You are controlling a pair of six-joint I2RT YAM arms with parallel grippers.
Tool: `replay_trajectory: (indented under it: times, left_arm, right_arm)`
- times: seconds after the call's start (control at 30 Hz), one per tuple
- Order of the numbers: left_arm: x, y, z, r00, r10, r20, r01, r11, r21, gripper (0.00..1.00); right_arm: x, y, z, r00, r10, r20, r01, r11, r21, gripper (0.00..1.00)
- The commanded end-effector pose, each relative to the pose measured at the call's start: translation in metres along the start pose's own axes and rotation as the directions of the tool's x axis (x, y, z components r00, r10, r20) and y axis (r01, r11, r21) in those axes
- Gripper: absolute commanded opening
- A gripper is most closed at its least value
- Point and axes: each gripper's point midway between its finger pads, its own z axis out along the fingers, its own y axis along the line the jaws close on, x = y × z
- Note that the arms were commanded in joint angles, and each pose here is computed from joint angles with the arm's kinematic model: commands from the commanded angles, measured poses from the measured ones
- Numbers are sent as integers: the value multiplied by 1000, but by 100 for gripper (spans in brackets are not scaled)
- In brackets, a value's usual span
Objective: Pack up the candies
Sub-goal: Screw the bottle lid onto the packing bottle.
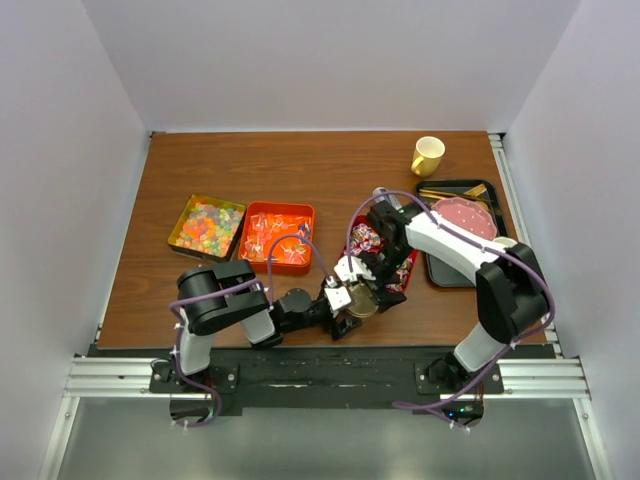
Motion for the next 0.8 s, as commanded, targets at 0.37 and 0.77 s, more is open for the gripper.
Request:
replay_trajectory:
  times: [0.37, 0.77]
  left_arm:
    - [103, 3, -37, 929, -4, -370, -5, 1000, -23, 0]
    - [104, -1, -35, 925, 16, -381, -13, 1000, 11, 0]
  right_arm:
    - [-6, 64, -14, 982, 188, 0, -188, 981, -45, 98]
    - [-35, -14, -35, 989, 112, 101, -125, 982, 141, 99]
